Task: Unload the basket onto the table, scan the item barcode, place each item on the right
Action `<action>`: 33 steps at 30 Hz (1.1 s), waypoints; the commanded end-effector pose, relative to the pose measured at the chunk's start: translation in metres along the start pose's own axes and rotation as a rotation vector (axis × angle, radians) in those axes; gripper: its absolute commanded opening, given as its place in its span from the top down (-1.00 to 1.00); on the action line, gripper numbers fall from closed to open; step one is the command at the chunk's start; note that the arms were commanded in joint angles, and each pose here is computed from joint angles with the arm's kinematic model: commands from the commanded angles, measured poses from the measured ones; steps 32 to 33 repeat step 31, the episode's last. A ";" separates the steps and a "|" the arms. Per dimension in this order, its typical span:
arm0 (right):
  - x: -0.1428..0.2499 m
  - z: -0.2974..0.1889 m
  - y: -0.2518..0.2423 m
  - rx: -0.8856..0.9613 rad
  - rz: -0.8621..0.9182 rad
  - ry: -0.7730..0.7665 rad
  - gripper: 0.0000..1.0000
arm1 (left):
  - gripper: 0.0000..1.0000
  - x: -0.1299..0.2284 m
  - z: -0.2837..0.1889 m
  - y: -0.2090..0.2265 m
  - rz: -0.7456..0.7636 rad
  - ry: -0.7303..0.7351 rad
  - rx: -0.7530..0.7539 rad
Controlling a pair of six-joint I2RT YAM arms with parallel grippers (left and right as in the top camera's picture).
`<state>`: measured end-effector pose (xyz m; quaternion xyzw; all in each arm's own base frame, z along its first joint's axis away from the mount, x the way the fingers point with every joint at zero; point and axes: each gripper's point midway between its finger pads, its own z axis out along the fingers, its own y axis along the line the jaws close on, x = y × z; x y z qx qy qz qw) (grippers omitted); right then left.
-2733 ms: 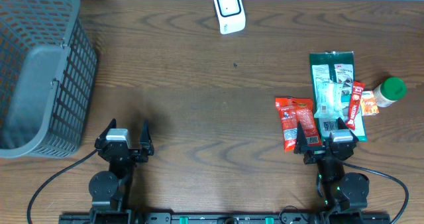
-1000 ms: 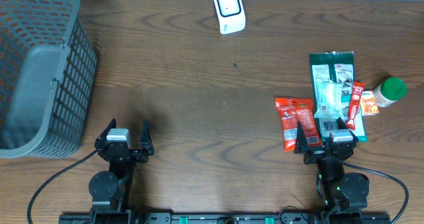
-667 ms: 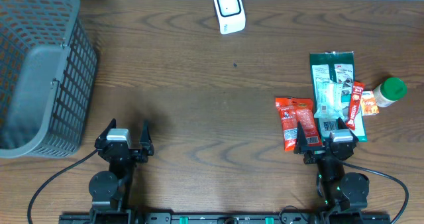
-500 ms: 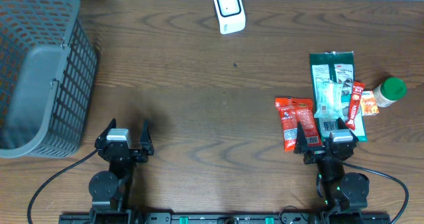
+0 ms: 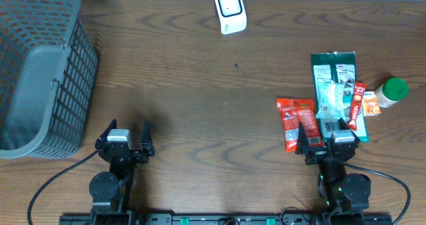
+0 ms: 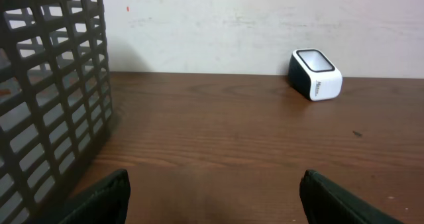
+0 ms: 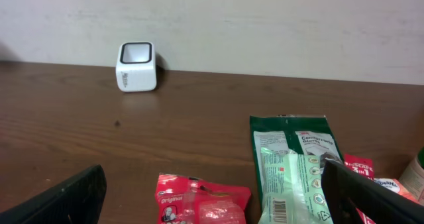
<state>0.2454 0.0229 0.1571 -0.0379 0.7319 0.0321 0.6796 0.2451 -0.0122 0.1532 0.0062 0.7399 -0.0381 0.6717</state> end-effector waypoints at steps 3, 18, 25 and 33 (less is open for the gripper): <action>0.001 0.000 0.001 -0.004 -0.010 0.000 -0.99 | -0.63 0.014 0.000 -0.003 0.002 0.050 0.019; 0.001 0.000 0.001 -0.004 -0.011 0.001 -0.98 | -0.63 0.014 0.000 -0.003 0.002 0.050 0.019; 0.001 0.000 0.001 -0.004 -0.011 0.001 -0.98 | -0.63 0.014 0.000 -0.003 0.002 0.050 0.019; 0.001 0.000 0.001 -0.004 -0.011 0.001 -0.98 | -0.63 0.014 0.000 -0.003 0.002 0.050 0.019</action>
